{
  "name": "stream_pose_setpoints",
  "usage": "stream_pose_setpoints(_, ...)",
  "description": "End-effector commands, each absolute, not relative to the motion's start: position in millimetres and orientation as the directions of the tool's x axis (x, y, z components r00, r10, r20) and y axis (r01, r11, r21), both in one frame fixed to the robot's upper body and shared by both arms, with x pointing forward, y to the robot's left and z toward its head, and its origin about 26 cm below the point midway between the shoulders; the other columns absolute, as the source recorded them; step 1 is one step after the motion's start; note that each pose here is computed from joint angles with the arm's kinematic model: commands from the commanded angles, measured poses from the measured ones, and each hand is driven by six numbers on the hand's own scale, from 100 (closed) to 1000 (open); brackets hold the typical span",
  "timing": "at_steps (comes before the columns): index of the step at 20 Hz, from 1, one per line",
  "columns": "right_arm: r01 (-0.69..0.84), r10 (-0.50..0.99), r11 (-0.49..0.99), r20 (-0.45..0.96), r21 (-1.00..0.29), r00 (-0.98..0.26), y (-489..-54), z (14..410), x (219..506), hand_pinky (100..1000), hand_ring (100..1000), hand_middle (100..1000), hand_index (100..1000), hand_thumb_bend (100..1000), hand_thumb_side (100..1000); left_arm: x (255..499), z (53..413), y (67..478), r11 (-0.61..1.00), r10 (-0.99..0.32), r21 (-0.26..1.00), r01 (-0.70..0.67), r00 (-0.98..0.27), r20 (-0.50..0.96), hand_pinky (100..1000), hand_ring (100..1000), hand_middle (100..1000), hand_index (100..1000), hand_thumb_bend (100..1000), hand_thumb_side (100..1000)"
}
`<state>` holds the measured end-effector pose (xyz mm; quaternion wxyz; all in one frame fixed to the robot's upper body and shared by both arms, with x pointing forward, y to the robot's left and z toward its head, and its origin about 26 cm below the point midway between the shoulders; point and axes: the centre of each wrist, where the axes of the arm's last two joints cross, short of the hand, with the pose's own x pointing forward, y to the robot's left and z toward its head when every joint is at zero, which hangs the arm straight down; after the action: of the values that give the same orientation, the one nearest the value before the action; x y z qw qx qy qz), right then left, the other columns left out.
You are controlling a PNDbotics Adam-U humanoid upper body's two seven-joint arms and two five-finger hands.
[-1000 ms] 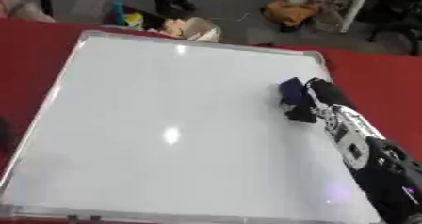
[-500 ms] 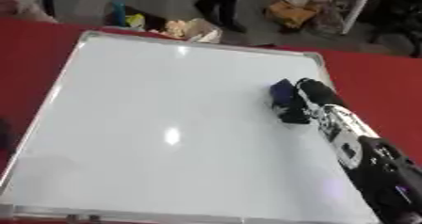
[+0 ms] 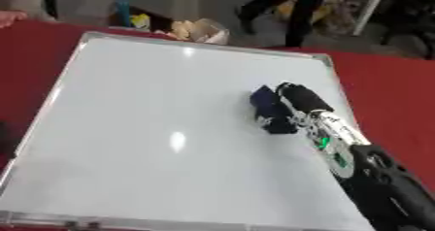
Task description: Wipe the whiteboard clean with a brush.
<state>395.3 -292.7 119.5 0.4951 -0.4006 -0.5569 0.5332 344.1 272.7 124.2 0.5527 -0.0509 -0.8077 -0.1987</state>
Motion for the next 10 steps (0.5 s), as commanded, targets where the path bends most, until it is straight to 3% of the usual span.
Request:
stream_pose_setpoints(1, -0.17, 0.96, 0.097, 0.137, -0.981, -0.243, -270, 97, 390, 656, 610, 564, 439, 100, 513, 344, 132, 273, 0.91, -0.141, 0.281, 0.306, -0.408, 0.902, 484, 545, 563, 654, 722, 915)
stream_pose_setpoints(10, -0.168, 0.946, 0.074, 0.122, -0.983, -0.299, -258, 101, 387, 655, 608, 562, 438, 100, 507, 344, 131, 273, 0.91, -0.139, 0.278, 0.307, -0.405, 0.903, 484, 545, 563, 654, 723, 914)
